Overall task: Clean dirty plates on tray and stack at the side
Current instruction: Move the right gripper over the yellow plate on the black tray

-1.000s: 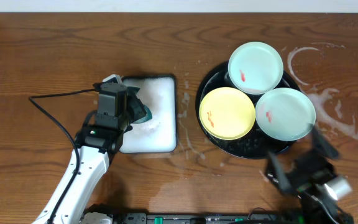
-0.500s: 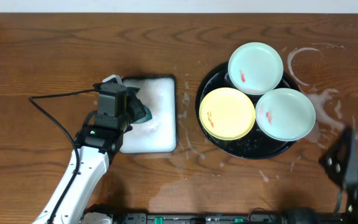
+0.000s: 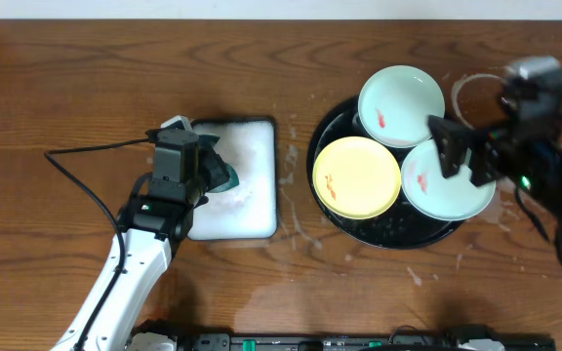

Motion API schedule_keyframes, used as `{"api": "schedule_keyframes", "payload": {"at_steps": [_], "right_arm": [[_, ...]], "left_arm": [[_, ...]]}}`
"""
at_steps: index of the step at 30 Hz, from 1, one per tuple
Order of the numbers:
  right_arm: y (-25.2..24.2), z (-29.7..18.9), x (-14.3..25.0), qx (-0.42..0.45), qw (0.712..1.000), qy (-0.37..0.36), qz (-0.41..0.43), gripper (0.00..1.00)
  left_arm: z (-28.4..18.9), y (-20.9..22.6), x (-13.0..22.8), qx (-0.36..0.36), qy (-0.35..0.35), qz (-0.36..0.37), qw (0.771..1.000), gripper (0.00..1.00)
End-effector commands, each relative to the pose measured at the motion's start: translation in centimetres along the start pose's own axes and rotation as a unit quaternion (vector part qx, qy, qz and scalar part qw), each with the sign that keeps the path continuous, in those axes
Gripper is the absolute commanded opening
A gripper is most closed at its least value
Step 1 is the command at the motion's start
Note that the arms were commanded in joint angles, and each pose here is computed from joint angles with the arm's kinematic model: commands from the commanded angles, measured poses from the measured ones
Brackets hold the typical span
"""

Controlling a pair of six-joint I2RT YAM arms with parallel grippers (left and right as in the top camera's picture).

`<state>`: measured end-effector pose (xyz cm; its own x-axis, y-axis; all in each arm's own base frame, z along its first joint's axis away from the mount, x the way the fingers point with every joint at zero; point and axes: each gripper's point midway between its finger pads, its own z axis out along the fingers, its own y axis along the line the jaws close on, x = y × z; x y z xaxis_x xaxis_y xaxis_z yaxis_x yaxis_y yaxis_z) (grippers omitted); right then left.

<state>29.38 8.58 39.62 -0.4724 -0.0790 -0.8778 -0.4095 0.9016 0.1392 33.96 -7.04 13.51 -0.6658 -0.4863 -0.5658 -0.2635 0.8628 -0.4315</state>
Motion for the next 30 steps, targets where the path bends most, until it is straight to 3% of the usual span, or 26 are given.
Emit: {"api": "schedule_keyframes", "payload": {"at_steps": [1, 4, 7, 8, 11, 16, 24, 25, 30], "right_arm": [[6.1, 0.5, -0.6, -0.199, 0.979, 0.017, 0.028, 0.99], [8.2, 1.6, -0.1, -0.301, 0.950, 0.049, 0.064, 0.97], [7.7, 4.1, 0.7, -0.284, 0.952, 0.077, 0.084, 0.77], [7.3, 4.9, 1.1, -0.261, 0.956, 0.091, 0.098, 0.75], [5.3, 7.6, 3.2, -0.148, 0.971, 0.136, 0.128, 0.81], [5.2, 9.5, 6.1, -0.034, 0.980, 0.183, 0.068, 0.98], [6.4, 13.3, 13.4, 0.040, 0.944, 0.323, 0.050, 0.94], [6.8, 14.2, 14.3, 0.041, 0.938, 0.339, 0.054, 0.99], [9.6, 17.3, 18.4, 0.001, 0.911, 0.408, 0.058, 0.99]], "left_arm": [[-0.4, -0.3, -1.1, 0.001, -0.017, 0.005, 1.000, 0.07], [-0.4, -0.3, -1.1, 0.001, -0.016, 0.005, 1.000, 0.07], [-0.4, -0.3, -1.1, 0.001, -0.016, 0.005, 1.000, 0.07], [-0.4, -0.3, -1.1, 0.001, -0.016, 0.005, 1.000, 0.08], [-0.4, -0.3, -1.1, 0.001, -0.016, 0.005, 1.000, 0.07], [-0.4, -0.3, -1.1, 0.001, -0.016, 0.005, 1.000, 0.08], [-0.4, -0.4, -1.1, 0.002, -0.015, 0.005, 1.000, 0.08], [-0.4, -0.4, -1.1, 0.002, -0.015, 0.005, 1.000, 0.08], [-0.4, -0.3, -0.9, 0.000, -0.012, 0.005, 1.000, 0.07]]}}
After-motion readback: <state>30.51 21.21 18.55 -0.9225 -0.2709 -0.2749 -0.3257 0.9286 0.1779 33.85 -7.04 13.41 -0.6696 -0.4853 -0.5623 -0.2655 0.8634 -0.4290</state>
